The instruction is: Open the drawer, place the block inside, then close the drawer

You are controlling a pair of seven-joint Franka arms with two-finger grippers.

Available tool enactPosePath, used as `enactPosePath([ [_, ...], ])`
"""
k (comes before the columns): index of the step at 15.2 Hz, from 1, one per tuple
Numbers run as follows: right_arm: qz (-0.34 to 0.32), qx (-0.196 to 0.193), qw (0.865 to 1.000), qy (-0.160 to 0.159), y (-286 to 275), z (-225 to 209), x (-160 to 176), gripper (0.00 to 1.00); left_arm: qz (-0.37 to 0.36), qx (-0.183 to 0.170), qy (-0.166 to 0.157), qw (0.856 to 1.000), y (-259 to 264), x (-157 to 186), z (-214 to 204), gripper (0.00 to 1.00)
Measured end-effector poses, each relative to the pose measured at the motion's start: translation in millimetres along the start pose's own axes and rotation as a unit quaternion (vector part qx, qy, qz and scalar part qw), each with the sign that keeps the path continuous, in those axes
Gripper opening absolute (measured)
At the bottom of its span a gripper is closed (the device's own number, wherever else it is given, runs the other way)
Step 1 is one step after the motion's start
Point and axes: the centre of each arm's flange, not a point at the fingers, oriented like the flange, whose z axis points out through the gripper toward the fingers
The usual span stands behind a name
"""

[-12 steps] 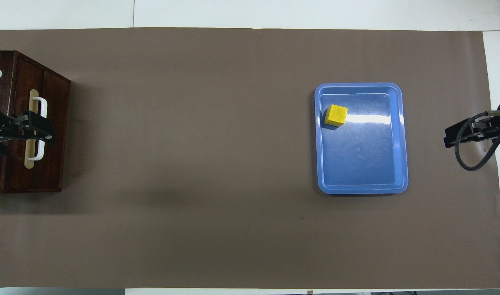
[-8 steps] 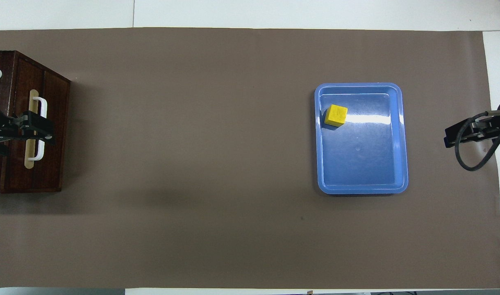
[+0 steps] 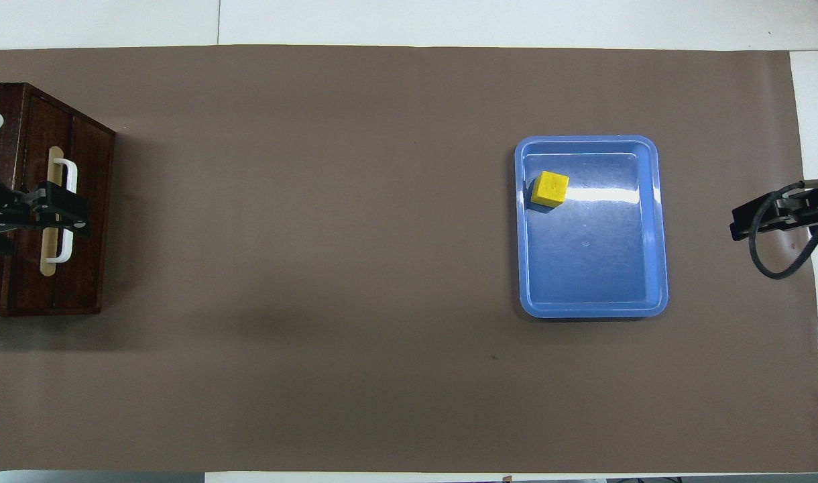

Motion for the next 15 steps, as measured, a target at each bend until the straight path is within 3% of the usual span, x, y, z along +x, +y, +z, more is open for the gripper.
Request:
enactPosePath([
  [3, 0.019, 0.001, 1.000, 0.002, 0.3, 1.0, 0.8, 1.00, 0.000, 0.000, 0.000, 1.000, 0.0, 0.0, 0.0, 1.00],
  [5, 0.083, 0.024, 0.996, -0.007, -4.6, 8.9, 1.5, 1.00, 0.000, 0.000, 0.000, 1.000, 0.0, 0.0, 0.0, 1.00],
  [7, 0.174, 0.066, 0.982, -0.027, -14.9, 25.8, 4.8, 1.00, 0.001, 0.000, 0.000, 1.000, 0.7, -0.2, 0.0, 1.00],
  [8, 0.229, 0.088, 0.969, -0.039, -20.3, 36.9, 9.3, 1.00, 0.003, 0.000, 0.000, 1.000, 3.3, -0.8, -0.2, 1.00],
  [11, 0.372, 0.155, 0.912, -0.074, -30.2, 77.1, 33.4, 1.00, 0.015, 0.000, 0.012, 1.000, 16.0, -3.8, -4.3, 1.00],
  [13, 0.466, 0.203, 0.856, -0.097, -33.2, 105.6, 52.2, 1.00, 0.020, -0.001, 0.019, 1.000, 21.2, -4.3, -3.9, 1.00],
  [15, 0.544, 0.241, 0.795, -0.117, -35.3, 133.4, 68.5, 1.00, 0.036, -0.007, 0.047, 0.998, 24.2, 1.2, 3.3, 1.00],
])
